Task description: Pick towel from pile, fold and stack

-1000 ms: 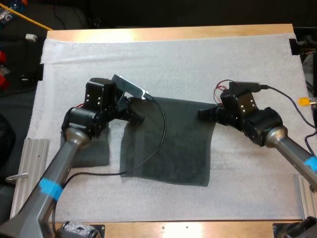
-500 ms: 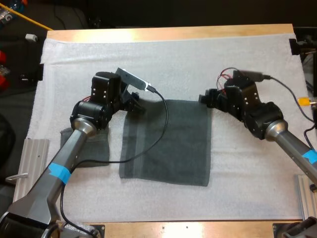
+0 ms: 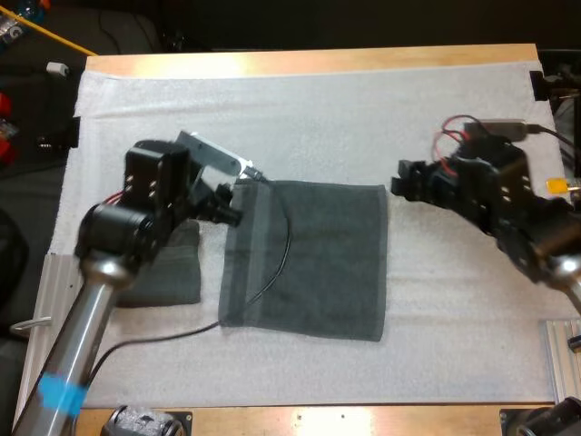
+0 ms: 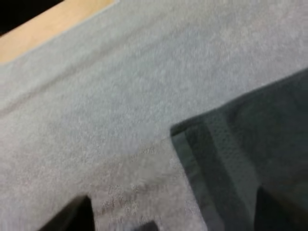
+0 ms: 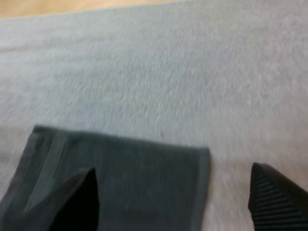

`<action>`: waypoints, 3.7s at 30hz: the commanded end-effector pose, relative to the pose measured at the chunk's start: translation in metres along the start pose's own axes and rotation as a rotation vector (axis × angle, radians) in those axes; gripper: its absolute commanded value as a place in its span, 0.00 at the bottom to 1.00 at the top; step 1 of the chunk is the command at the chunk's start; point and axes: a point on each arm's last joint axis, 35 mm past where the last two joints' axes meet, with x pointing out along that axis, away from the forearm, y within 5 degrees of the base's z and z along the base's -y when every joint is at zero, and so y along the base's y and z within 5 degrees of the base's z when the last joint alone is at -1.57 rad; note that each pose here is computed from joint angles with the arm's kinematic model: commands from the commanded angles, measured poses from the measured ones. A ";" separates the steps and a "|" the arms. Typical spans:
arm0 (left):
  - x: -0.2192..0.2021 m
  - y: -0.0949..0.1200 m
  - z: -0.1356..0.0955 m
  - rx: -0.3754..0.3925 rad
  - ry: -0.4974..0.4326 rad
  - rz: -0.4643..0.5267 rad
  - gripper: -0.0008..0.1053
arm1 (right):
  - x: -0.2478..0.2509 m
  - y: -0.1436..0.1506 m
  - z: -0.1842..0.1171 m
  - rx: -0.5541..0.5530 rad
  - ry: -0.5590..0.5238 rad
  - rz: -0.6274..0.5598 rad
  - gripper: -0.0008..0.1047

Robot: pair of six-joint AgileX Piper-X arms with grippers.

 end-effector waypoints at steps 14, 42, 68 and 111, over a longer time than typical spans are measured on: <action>-0.089 0.000 -0.073 -0.109 0.158 -0.142 0.62 | -0.096 -0.001 -0.046 0.045 0.121 0.277 0.62; -0.058 -0.005 -0.132 -0.173 0.276 -0.214 0.62 | -0.001 0.056 -0.177 0.290 0.462 0.365 0.62; -0.058 -0.005 -0.132 -0.161 0.275 -0.218 0.62 | 0.069 0.068 -0.206 0.305 0.616 0.150 0.62; -0.041 -0.011 -0.124 -0.156 0.250 -0.354 0.62 | 0.052 0.064 -0.202 0.256 0.592 0.131 0.01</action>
